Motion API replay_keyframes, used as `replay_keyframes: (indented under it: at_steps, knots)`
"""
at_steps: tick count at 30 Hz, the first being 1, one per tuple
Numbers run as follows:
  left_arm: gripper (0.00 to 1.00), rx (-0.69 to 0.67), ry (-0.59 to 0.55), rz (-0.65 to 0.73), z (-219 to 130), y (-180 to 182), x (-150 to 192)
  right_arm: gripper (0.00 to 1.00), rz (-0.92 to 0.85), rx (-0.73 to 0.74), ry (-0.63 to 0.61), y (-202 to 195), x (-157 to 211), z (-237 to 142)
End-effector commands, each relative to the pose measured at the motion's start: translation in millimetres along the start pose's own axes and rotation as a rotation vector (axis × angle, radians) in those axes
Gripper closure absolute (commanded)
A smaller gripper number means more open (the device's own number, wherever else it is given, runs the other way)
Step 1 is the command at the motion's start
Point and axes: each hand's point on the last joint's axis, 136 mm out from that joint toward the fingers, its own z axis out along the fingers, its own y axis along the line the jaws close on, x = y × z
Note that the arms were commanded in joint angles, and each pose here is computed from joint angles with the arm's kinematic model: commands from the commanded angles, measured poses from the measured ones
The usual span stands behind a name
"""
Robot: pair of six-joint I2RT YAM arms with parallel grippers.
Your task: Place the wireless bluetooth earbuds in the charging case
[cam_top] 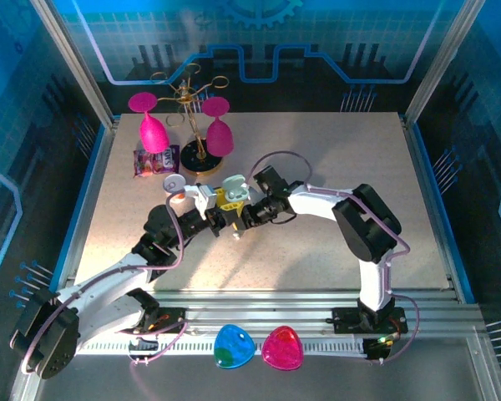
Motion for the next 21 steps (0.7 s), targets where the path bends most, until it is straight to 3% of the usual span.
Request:
replay_keyframes:
  at_steps: [1,7,21]
  knots:
    - [0.73,0.025,-0.068,0.053,3,-6,-26,0.59,-0.045,0.067,-0.032,3,-8,-12]
    - [0.73,0.019,-0.092,0.057,0,-7,-33,0.6,-0.071,0.088,0.007,1,-10,-2]
    - [0.73,0.021,-0.083,0.052,-1,-8,-33,0.64,-0.083,-0.077,0.159,5,14,43]
